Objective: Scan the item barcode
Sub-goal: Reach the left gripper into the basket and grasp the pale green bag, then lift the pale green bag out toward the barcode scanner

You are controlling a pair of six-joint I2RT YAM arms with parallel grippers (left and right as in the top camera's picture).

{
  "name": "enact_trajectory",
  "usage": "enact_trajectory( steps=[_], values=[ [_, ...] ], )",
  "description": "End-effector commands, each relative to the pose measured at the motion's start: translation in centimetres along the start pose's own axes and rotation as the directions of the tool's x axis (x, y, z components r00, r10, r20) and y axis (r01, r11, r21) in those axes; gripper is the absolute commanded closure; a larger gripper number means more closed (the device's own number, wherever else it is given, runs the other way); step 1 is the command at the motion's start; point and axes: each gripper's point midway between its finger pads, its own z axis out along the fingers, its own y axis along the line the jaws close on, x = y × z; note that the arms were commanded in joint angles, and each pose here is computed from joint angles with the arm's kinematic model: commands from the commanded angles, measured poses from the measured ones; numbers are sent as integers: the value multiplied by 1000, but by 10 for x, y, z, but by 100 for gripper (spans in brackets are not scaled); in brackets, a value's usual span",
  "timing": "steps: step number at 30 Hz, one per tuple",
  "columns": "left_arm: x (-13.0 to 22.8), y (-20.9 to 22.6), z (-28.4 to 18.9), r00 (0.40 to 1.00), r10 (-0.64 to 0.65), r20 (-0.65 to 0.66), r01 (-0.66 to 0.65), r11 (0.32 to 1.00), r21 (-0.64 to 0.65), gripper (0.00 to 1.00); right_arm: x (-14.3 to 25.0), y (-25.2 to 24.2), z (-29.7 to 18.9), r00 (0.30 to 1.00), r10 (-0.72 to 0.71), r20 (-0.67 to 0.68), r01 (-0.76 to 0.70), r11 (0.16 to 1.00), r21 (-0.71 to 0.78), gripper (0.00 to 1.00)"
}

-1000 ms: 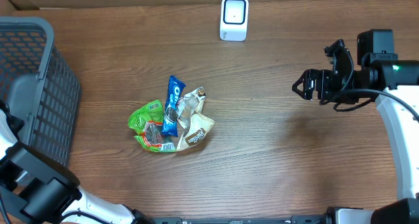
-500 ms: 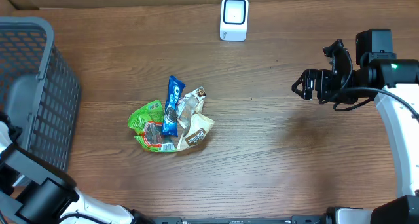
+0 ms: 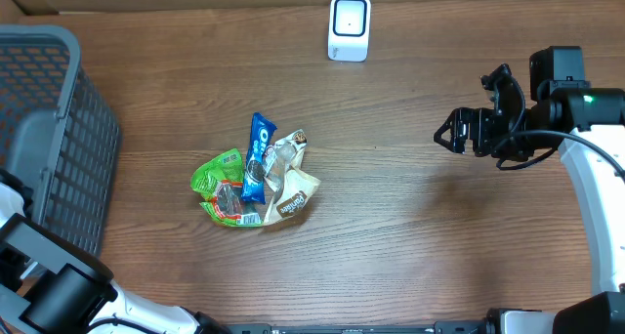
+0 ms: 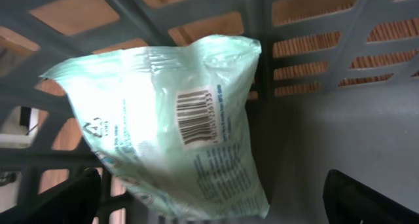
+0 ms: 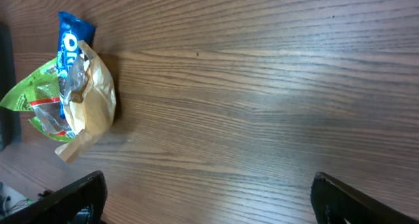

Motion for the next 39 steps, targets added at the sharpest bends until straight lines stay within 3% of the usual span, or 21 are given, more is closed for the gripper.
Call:
enact_trajectory(
  steps=[1, 10, 19, 21, 25, 29, 34, 39],
  values=[
    [4, 6, 5, 1000, -8, 9, 8, 1000, -18, 0, -5, 7, -6, 1000, -17, 23, 18, 1000, -14, 0],
    [2, 16, 17, 999, -41, 14, 42, 999, -32, 0, -5, 7, -6, 1000, -16, 21, 17, 1000, -14, 0],
    [27, 13, 44, 998, -10, -56, 7, 998, -59, 3, 1, 7, -6, 1000, -4, -1, 4, 1000, -14, 0],
    [26, 9, 44, 999, -9, -53, 7, 999, -39, 15, 1, 7, -6, 1000, -5, -1, 5, 1000, -15, 0],
    [22, 0, 43, 999, 13, -49, -13, 1000, 10, 63, 1, 7, -6, 1000, -5, -1, 5, 1000, -14, 0],
    [20, -11, 37, 999, 25, -49, -22, 998, 62, 96, 0, 7, -6, 1000, -5, 0, 5, 1000, -14, 0],
    [2, -37, 10, 999, 28, -20, -23, 975, 221, 96, 0, 7, -6, 1000, -5, 0, 5, 1000, -13, 0],
    [-29, -63, -47, 998, 43, 45, -58, 916, 398, 96, -2, 7, -6, 1000, -10, 9, 10, 1000, -14, 0]
  ],
)
